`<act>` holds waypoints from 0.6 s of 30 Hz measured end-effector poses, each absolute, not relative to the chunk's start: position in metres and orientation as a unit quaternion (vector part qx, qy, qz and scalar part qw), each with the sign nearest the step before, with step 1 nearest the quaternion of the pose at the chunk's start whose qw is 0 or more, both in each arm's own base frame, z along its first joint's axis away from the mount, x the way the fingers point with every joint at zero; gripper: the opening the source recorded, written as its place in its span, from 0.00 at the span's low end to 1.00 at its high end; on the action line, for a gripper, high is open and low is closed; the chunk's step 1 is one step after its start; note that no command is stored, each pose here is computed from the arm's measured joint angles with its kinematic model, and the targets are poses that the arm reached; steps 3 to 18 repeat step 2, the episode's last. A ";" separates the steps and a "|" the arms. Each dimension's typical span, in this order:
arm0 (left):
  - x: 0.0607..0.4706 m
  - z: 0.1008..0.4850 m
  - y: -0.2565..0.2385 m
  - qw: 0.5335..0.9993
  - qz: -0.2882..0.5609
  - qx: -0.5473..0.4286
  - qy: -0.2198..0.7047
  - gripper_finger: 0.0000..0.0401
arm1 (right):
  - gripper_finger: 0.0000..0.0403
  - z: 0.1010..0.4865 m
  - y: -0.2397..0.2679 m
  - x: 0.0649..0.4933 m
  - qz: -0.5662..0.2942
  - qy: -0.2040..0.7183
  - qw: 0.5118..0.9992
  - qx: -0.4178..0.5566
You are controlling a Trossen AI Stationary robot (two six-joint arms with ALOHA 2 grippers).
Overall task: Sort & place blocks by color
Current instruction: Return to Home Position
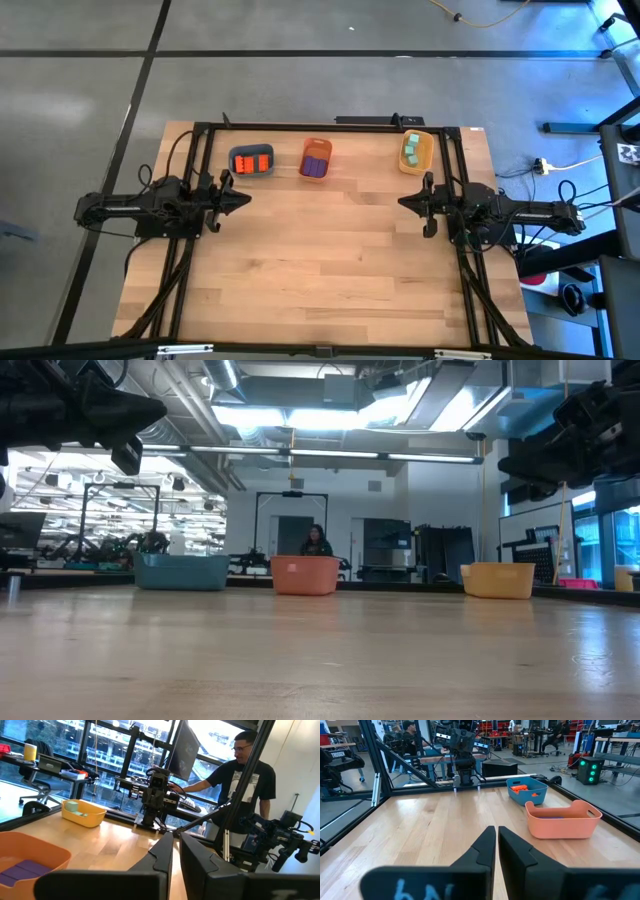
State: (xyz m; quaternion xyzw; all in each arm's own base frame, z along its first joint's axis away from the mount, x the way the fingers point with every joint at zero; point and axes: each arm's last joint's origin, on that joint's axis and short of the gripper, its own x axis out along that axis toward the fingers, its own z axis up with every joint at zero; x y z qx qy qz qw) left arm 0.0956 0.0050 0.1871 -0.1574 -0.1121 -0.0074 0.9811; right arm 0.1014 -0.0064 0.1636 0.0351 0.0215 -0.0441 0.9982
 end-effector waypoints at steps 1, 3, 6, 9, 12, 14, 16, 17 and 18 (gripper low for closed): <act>0.096 0.187 0.005 0.981 -0.007 -0.157 -0.112 0.06 | 0.06 0.164 -0.006 0.101 -0.044 0.021 0.998 0.035; 0.096 0.187 0.005 0.981 -0.008 -0.157 -0.112 0.07 | 0.06 0.164 -0.006 0.101 -0.044 0.021 0.998 0.035; 0.096 0.187 0.005 0.981 -0.008 -0.157 -0.112 0.07 | 0.06 0.164 -0.006 0.101 -0.044 0.021 0.998 0.035; 0.096 0.187 0.005 0.981 -0.008 -0.157 -0.112 0.07 | 0.06 0.164 -0.006 0.101 -0.044 0.021 0.998 0.035; 0.096 0.187 0.005 0.981 -0.008 -0.157 -0.112 0.07 | 0.06 0.164 -0.006 0.101 -0.044 0.021 0.998 0.035; 0.096 0.187 0.005 0.981 -0.008 -0.157 -0.112 0.07 | 0.06 0.164 -0.006 0.101 -0.044 0.021 0.998 0.035; 0.096 0.187 0.005 0.981 -0.008 -0.157 -0.112 0.07 | 0.06 0.164 -0.006 0.101 -0.044 0.021 0.998 0.035; 0.096 0.187 0.005 0.981 -0.008 -0.157 -0.112 0.07 | 0.06 0.164 -0.006 0.101 -0.044 0.021 0.998 0.035; 0.096 0.187 0.005 0.981 -0.008 -0.157 -0.112 0.07 | 0.06 0.164 -0.006 0.101 -0.044 0.021 0.998 0.035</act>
